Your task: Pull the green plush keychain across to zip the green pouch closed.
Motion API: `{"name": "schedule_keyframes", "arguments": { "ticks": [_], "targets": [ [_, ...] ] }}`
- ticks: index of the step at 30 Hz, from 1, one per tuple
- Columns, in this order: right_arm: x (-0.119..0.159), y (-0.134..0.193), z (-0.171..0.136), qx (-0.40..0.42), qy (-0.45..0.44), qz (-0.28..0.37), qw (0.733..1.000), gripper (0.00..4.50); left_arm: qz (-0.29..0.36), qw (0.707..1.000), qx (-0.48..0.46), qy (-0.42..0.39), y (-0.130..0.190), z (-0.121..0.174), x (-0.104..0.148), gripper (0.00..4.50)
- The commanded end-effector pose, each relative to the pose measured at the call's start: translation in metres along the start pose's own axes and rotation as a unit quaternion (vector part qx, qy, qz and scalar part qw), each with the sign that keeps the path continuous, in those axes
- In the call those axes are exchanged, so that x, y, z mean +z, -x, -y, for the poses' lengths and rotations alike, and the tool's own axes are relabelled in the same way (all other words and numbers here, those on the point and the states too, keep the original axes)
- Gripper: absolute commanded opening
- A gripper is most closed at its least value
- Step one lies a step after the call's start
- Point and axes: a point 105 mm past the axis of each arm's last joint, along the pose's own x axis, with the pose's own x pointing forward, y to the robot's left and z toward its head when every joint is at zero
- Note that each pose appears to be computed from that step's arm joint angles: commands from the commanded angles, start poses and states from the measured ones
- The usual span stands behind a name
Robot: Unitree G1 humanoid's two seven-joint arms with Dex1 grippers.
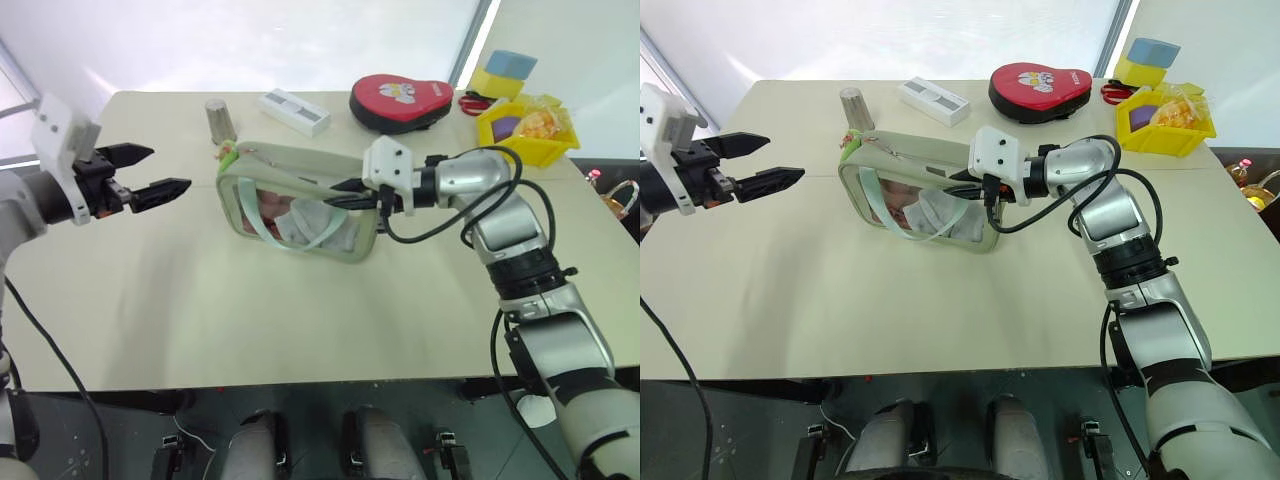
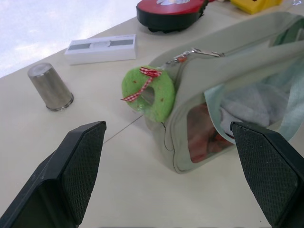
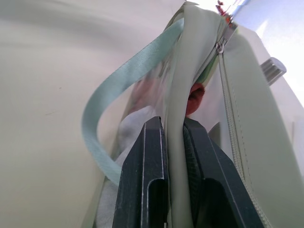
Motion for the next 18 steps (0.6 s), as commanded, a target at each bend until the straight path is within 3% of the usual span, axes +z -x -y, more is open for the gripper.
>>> {"name": "schedule_keyframes", "arguments": {
  "ticks": [1, 5, 14, 18],
  "targets": [
    [0.006, -0.001, 0.006, -0.013, 0.011, -0.009, 1.0, 0.49, 0.021, 0.999, 0.002, -0.027, -0.001, 0.0, 0.015, 4.5],
    [0.003, -0.006, 0.002, -0.011, -0.002, -0.008, 1.0, 0.23, 0.02, 0.999, 0.0, -0.032, -0.002, 0.0, 0.015, 4.5],
    [0.049, -0.007, -0.008, 0.032, 0.019, 0.09, 0.995, 0.23, 0.017, 0.999, 0.006, -0.037, 0.003, -0.002, 0.016, 4.5],
    [0.04, -0.01, -0.014, 0.046, 0.028, 0.075, 0.996, 0.23, 0.017, 0.999, 0.007, -0.038, 0.005, -0.002, 0.017, 4.5]
  ]
}}
